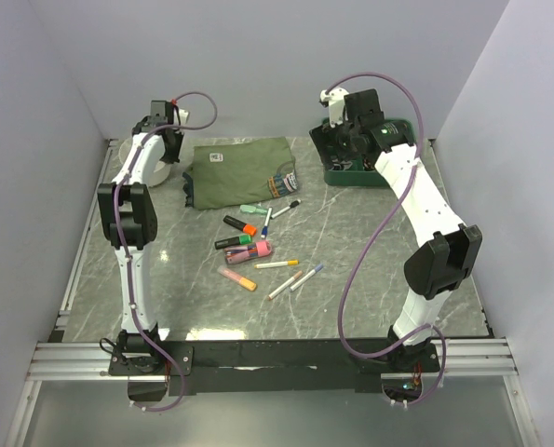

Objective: Sort the stationery into containers
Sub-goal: Pick up the storage box at the corner of the board, then place the storage box at the center of the board.

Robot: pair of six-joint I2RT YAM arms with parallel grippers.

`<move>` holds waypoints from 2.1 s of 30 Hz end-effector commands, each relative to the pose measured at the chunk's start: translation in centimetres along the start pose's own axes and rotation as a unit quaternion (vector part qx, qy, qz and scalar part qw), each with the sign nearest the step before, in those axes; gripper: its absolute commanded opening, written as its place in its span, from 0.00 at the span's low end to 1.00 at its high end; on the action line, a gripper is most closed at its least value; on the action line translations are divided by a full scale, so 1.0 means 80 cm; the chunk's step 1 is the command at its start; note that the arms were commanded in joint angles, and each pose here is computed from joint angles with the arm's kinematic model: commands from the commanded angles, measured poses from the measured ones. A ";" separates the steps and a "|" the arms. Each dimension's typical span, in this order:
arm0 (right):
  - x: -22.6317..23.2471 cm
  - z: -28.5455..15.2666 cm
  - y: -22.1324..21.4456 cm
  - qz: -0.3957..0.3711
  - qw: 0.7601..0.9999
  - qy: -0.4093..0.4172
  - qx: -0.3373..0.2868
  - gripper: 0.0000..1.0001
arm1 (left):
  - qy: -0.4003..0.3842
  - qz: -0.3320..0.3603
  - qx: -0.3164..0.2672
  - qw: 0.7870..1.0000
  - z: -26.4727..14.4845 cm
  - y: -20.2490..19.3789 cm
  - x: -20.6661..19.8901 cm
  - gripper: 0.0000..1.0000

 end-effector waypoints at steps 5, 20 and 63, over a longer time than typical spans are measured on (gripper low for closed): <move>-0.006 -0.023 0.007 0.001 1.000 -0.016 -0.019 0.97 | -0.004 0.004 -0.051 0.999 -0.069 0.031 -0.001 0.01; -0.041 -0.104 0.000 0.039 0.992 -0.099 -0.065 1.00 | -0.196 0.200 -0.208 0.937 -0.344 0.057 -0.175 0.01; -0.116 -0.174 -0.231 0.228 0.961 -0.157 -0.019 1.00 | -0.412 0.442 -0.118 0.788 -0.309 -0.128 -0.587 0.05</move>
Point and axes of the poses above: each gripper's point midway between its finger pads, its own z axis out along the fingers, its own x axis along the line the jaws close on, y = z × x, the point moved 2 cm from there along -z, back along the fingers, and after that the axes turned 6 degrees about -z, right-handed, at the moved point
